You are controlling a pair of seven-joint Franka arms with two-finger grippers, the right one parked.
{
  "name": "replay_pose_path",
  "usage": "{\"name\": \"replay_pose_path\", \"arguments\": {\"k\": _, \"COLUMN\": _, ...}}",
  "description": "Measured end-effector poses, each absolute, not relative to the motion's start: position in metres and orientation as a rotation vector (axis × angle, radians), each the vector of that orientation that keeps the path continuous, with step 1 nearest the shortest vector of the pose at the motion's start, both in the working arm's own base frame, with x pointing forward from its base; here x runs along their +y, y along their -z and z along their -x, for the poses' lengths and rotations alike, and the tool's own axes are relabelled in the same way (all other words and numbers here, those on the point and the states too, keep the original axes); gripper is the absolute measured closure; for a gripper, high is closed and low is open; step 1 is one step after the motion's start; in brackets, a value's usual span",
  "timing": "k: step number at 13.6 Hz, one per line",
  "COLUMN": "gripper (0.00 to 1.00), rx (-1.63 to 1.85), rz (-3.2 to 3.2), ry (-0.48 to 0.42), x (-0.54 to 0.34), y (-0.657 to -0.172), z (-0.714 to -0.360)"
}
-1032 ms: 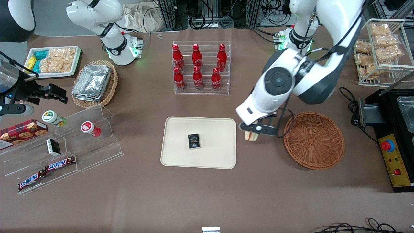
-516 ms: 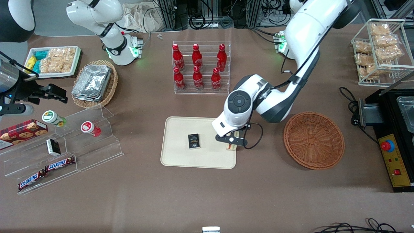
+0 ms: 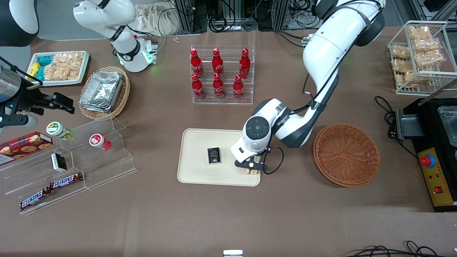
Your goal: Place sandwich from basket to tray
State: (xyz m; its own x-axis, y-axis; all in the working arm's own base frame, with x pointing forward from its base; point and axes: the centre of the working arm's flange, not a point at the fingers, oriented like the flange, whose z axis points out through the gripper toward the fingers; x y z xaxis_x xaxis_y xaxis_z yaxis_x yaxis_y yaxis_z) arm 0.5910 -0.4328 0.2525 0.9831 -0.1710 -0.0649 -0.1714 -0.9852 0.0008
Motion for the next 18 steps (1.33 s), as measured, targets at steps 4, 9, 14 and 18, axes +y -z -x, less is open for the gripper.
{"name": "replay_pose_path", "arguments": {"k": 4, "gripper": 0.56, "rx": 0.235, "rz": 3.124, "ry": -0.095, "x": -0.440, "y": -0.254, "z": -0.588}}
{"name": "replay_pose_path", "arguments": {"k": 9, "gripper": 0.05, "rx": 0.195, "rz": 3.045, "ry": -0.117, "x": -0.418, "y": -0.347, "z": -0.591}}
{"name": "replay_pose_path", "arguments": {"k": 14, "gripper": 0.00, "rx": 0.113, "rz": 2.975, "ry": -0.086, "x": -0.283, "y": -0.515, "z": -0.603}}
{"name": "replay_pose_path", "arguments": {"k": 18, "gripper": 0.00, "rx": -0.091, "rz": 2.972, "ry": -0.104, "x": -0.170, "y": -0.570, "z": -0.610}}
